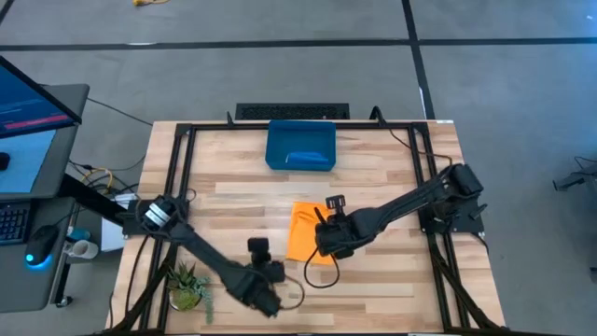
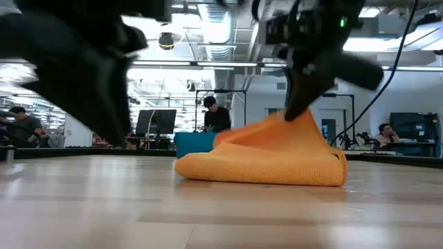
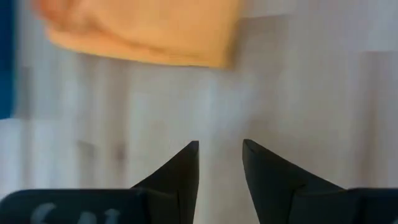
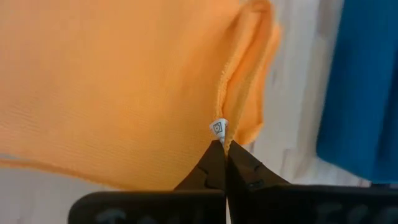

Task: Roll microfiber towels into tight, uniform cylinder then place into a basket
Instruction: Fold the orange microfiber towel

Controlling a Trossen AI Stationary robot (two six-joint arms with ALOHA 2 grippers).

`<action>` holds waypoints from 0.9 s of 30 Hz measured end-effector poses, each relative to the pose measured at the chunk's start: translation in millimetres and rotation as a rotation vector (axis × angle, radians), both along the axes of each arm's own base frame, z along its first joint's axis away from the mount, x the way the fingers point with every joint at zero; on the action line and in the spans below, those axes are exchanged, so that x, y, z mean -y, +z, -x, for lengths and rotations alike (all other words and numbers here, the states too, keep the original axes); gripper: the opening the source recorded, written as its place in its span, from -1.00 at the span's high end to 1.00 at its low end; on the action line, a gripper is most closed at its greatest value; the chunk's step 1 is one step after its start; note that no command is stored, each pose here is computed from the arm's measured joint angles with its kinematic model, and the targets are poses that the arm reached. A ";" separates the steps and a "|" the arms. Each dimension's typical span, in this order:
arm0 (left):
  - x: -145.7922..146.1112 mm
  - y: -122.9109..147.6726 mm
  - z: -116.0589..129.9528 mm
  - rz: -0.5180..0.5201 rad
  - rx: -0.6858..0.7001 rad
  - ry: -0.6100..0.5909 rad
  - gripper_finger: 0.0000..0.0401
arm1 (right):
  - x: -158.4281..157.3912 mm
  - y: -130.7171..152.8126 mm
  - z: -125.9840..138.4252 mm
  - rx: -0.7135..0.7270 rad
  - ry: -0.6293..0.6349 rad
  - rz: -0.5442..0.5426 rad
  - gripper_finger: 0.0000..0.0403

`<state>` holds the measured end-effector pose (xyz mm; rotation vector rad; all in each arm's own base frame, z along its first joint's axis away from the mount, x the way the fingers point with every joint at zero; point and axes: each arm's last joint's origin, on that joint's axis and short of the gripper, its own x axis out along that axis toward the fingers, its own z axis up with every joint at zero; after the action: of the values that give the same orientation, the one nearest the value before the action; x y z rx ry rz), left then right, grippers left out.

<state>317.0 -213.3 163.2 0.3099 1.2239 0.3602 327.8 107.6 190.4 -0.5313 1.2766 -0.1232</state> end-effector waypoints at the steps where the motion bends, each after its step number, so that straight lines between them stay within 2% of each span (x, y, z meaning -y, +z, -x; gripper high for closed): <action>1: 6.7 1.0 2.4 0.016 0.012 -0.013 0.42 | 0.4 6.0 1.0 0.021 0.006 -0.005 0.95; 5: 26.5 7.1 7.7 0.041 0.072 -0.058 0.42 | 6.9 22.8 1.0 0.076 0.038 -0.015 0.97; 9: 36.4 12.9 11.4 0.030 0.112 -0.080 0.42 | 24.8 33.3 -1.8 0.107 0.012 -0.042 0.97; 15: 38.1 13.3 13.1 0.018 0.118 -0.086 0.42 | 46.7 17.0 -15.5 0.054 -0.021 -0.186 0.97; 19: 37.8 13.3 12.5 0.019 0.119 -0.087 0.42 | 55.3 5.5 -18.6 0.010 -0.060 -0.188 0.96; 22: 38.1 13.3 12.7 0.019 0.118 -0.090 0.42 | 59.4 2.9 -19.5 0.004 -0.091 -0.199 0.88; 27: 37.9 13.3 12.1 0.020 0.120 -0.090 0.42 | 61.2 3.1 -20.5 0.014 -0.100 -0.198 0.61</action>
<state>304.9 -251.1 176.5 0.3208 1.0917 0.2849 348.3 46.4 193.5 -0.2964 1.2854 -0.0822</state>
